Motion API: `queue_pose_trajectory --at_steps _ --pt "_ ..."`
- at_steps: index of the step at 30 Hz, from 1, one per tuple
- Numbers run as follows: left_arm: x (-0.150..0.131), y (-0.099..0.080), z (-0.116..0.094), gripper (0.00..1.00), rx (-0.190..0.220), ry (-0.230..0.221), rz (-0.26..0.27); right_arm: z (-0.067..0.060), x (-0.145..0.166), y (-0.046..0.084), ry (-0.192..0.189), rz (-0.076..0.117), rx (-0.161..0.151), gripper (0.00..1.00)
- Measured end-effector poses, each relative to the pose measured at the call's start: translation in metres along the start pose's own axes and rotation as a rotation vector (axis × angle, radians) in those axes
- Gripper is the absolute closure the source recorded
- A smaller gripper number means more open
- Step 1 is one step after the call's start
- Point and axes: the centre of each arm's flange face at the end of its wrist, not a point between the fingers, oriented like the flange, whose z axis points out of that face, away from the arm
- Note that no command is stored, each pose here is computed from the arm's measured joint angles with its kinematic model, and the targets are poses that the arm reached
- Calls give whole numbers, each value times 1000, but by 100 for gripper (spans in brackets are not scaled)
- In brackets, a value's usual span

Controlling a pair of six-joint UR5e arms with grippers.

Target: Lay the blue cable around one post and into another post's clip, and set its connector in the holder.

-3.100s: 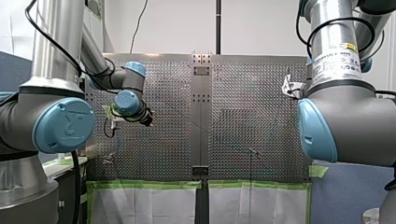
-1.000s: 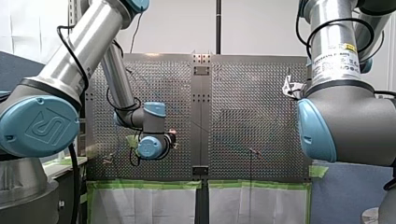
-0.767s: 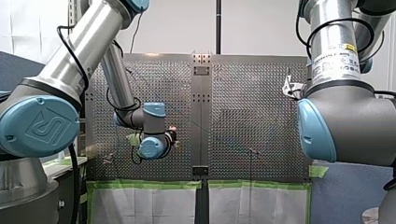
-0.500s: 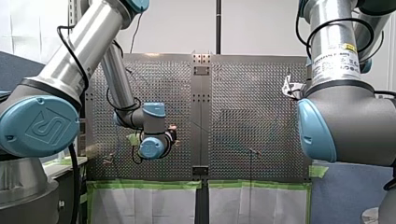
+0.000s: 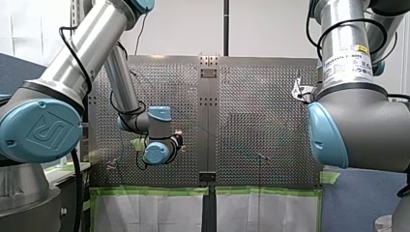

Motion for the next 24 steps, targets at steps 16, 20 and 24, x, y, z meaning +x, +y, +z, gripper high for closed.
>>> queue_pose_trajectory --at_steps 16,20,24 --pt "0 0 -1 0 -1 2 1 0 0 1 -1 0 3 0" --pt "0 0 -1 0 -2 2 1 -1 0 3 -2 1 -5 0" --pt "0 1 -1 0 -2 2 1 -1 1 5 0 3 -17 0"
